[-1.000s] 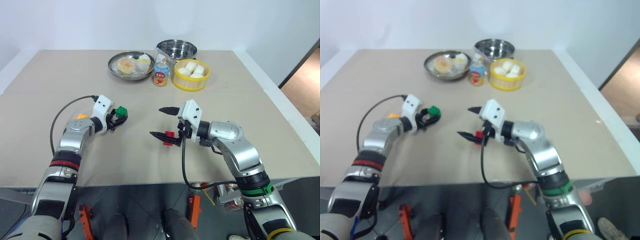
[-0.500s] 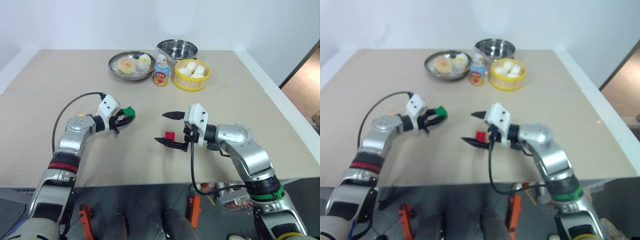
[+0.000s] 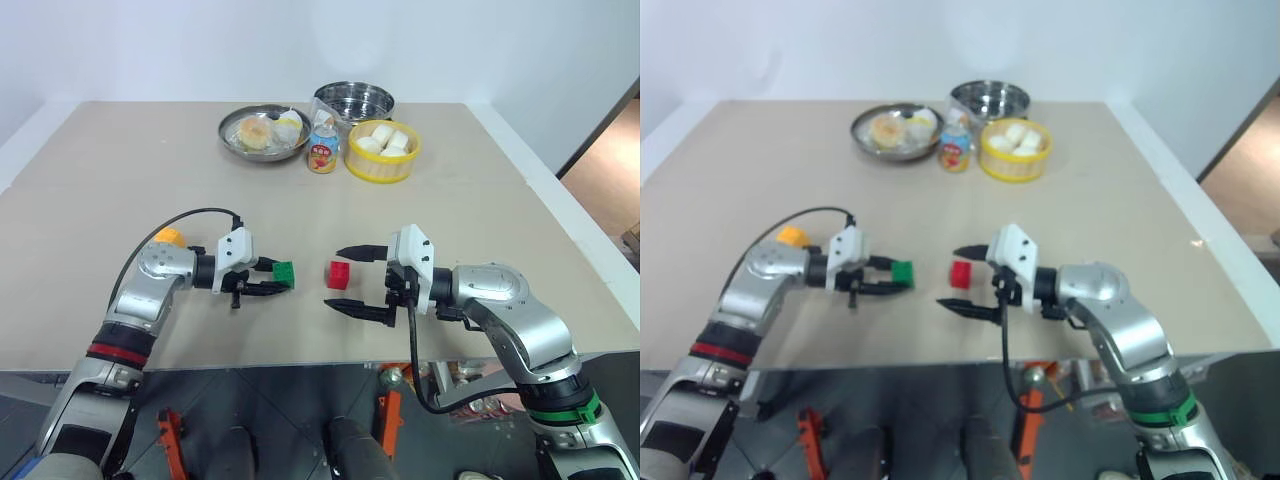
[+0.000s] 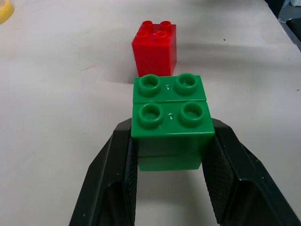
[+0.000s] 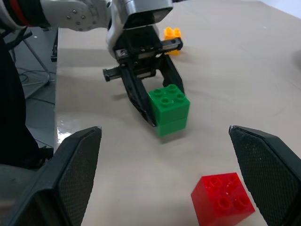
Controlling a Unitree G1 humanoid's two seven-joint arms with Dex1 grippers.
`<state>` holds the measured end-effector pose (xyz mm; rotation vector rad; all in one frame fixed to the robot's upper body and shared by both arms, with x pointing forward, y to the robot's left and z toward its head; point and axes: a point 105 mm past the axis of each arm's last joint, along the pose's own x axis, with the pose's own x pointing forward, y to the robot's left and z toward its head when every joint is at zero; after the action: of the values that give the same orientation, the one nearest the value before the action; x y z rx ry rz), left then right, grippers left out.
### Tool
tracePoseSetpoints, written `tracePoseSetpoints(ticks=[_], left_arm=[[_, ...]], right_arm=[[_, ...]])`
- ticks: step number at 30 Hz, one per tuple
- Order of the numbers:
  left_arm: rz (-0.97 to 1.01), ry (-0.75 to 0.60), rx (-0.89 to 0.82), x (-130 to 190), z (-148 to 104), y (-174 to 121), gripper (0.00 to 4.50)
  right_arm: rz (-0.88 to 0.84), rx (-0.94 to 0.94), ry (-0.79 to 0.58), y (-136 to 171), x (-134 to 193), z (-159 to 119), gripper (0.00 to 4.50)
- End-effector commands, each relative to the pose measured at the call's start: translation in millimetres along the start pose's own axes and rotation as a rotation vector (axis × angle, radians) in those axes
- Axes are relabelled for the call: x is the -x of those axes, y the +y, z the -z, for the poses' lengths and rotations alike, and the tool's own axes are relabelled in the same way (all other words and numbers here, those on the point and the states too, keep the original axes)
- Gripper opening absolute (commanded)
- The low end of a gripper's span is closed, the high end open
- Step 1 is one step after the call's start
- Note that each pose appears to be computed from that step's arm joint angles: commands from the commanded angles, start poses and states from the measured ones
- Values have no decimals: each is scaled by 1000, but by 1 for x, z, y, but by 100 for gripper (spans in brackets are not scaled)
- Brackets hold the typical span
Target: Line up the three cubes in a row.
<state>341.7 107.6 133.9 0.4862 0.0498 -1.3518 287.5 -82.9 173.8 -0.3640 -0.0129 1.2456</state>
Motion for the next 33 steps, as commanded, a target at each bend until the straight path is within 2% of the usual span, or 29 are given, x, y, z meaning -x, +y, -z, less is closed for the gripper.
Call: tracePoseSetpoints(ticks=[1, 15, 28, 30, 33], left_arm=[[-22, -10, -38, 0, -7, 12, 132], [2, -18, -13, -15, -1, 16, 132], [50, 34, -13, -14, 7, 15, 132], [56, 43, -27, -14, 8, 15, 239], [51, 36, -31, -11, 5, 17, 336]], right_arm=[[31, 45, -28, -3, 8, -12, 450], [51, 51, -14, -3, 13, -8, 450], [55, 44, -4, -2, 15, -4, 450], [56, 39, -11, -3, 14, -5, 450], [55, 34, -18, -3, 13, -6, 450]])
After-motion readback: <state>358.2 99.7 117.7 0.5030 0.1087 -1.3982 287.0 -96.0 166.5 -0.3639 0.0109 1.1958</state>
